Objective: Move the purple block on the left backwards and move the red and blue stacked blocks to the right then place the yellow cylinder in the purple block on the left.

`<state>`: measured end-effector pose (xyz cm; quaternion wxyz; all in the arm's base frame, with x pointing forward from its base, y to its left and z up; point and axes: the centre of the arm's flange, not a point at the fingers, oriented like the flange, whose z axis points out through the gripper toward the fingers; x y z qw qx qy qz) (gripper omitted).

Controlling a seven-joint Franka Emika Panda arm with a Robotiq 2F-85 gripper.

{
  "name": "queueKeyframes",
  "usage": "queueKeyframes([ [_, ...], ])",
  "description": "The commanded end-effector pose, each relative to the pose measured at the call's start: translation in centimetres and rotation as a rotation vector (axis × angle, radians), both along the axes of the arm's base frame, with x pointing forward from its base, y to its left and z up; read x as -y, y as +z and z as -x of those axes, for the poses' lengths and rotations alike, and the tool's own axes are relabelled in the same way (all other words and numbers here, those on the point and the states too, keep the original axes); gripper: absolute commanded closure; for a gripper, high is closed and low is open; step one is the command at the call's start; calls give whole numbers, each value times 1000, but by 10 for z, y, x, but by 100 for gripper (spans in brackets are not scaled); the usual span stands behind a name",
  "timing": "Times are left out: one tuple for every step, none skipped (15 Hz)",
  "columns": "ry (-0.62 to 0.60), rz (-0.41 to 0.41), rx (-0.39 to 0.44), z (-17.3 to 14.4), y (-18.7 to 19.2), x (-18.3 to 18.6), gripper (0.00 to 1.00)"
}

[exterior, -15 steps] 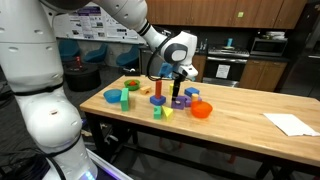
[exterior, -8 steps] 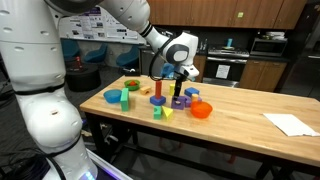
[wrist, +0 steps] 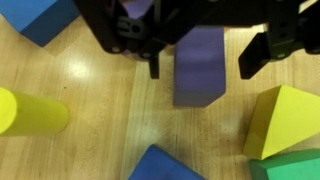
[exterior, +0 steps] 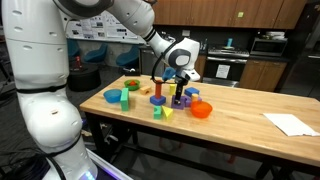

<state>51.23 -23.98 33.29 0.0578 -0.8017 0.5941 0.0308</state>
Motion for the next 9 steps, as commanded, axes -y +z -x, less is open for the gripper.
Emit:
queueKeyframes([
  [-27, -3, 7, -8, -4, 7, 51],
  [-29, -2, 7, -8, -5, 7, 60],
  [-29, 0, 10, -8, -5, 8, 67],
  [-29, 3, 12, -8, -6, 8, 74],
  [-26, 1, 18, -8, -5, 8, 82],
  [-20, 4, 26, -8, -2, 6, 85],
  [-15, 9, 36, -8, 1, 4, 85],
  [-7, 11, 50, -9, 4, 2, 85],
  [2, 13, 63, -9, 11, -1, 85],
])
